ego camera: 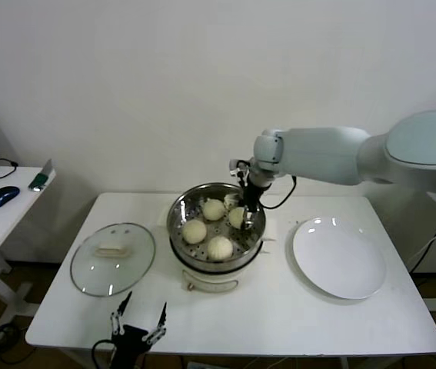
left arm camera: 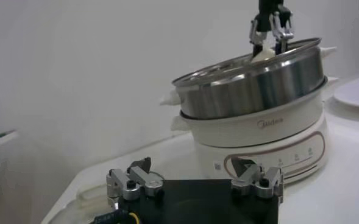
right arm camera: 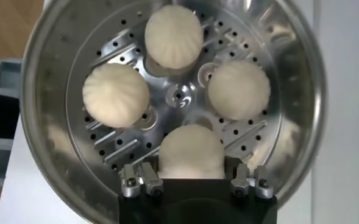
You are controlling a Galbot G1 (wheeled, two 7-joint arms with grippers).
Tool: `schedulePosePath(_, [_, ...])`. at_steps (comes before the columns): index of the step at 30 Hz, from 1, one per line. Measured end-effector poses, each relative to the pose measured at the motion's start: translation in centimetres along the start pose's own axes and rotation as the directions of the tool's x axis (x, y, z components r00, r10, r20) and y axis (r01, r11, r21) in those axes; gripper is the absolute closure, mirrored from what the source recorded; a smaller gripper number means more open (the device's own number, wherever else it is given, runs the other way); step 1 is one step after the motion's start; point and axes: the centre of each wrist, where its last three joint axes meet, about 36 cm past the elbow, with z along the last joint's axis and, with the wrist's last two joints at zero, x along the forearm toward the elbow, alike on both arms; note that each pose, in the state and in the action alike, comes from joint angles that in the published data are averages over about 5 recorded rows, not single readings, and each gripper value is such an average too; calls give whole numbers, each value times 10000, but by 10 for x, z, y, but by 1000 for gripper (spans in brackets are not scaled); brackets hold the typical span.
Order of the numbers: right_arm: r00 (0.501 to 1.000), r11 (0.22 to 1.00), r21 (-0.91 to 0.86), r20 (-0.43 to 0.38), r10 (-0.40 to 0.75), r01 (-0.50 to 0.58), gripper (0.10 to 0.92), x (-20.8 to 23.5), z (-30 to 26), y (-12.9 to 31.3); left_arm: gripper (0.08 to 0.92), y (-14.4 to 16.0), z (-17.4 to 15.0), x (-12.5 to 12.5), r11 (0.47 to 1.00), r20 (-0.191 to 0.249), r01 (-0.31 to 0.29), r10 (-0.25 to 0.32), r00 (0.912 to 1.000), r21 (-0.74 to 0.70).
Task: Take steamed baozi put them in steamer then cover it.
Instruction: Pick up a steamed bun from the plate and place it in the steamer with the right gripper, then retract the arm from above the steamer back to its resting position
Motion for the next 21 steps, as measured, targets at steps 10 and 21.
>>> schedulePosePath(10, [9999, 10000, -43, -121, -10, 9, 210, -11, -7, 3, 177, 1, 4, 3, 10000, -59, 14, -14, 10000, 21])
schedulePosePath(21, [9998, 9999, -111, 179, 11, -9, 199, 11, -2, 1, 177, 4, 4, 4, 10000, -48, 85, -85, 10000, 12])
